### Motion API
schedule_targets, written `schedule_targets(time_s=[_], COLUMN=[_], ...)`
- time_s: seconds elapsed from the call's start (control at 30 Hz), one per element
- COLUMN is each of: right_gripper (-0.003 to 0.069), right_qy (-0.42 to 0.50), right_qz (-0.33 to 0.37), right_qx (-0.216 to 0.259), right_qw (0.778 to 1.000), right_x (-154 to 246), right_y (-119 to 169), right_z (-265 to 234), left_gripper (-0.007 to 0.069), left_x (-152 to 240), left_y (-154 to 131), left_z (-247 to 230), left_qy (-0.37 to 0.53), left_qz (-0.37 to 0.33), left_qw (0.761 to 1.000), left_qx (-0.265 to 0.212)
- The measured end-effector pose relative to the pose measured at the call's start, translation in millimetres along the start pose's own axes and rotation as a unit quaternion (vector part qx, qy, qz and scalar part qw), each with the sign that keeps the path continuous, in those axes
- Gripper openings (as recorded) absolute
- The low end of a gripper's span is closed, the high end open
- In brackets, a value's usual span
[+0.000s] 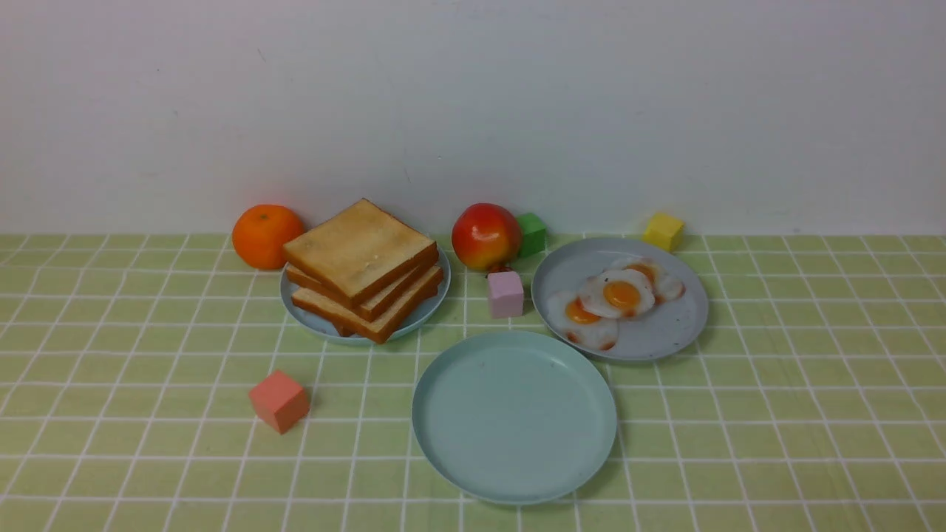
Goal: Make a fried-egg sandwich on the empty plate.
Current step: Use the left arm to grab a slice of bread
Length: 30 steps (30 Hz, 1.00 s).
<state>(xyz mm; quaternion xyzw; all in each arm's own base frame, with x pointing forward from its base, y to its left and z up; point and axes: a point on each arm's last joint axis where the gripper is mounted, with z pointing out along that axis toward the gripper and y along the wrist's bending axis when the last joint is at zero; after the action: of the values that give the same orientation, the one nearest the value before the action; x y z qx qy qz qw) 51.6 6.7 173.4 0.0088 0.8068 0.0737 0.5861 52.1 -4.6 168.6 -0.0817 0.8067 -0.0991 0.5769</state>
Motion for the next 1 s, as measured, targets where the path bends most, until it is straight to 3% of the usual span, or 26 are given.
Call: schedule_targets(time_s=[0.7, 0.77, 0.87, 1.0], right_gripper=[0.0239, 0.0239, 0.0239, 0.0239], right_qy=[0.000, 0.000, 0.000, 0.000], right_qz=[0.000, 0.000, 0.000, 0.000], right_qx=[0.000, 0.000, 0.000, 0.000], right_qw=[1.000, 1.000, 1.000, 1.000], right_x=[0.0, 0.0, 0.0, 0.0], right_y=[0.0, 0.0, 0.0, 0.0], right_z=[0.0, 0.0, 0.0, 0.0], left_gripper=[0.0237, 0.0237, 0.0237, 0.0237], left_x=[-2.3, -8.4, -18.9, -29.8], left_y=[-1.5, -5.6, -9.6, -8.4], left_z=[0.0, -0.5, -2.5, -5.4], left_qy=[-0.013, -0.043, -0.087, -0.135], left_qz=[-0.020, -0.105, -0.260, -0.384], left_qw=[1.000, 0.993, 0.958, 0.907], left_qx=[0.008, 0.036, 0.079, 0.108])
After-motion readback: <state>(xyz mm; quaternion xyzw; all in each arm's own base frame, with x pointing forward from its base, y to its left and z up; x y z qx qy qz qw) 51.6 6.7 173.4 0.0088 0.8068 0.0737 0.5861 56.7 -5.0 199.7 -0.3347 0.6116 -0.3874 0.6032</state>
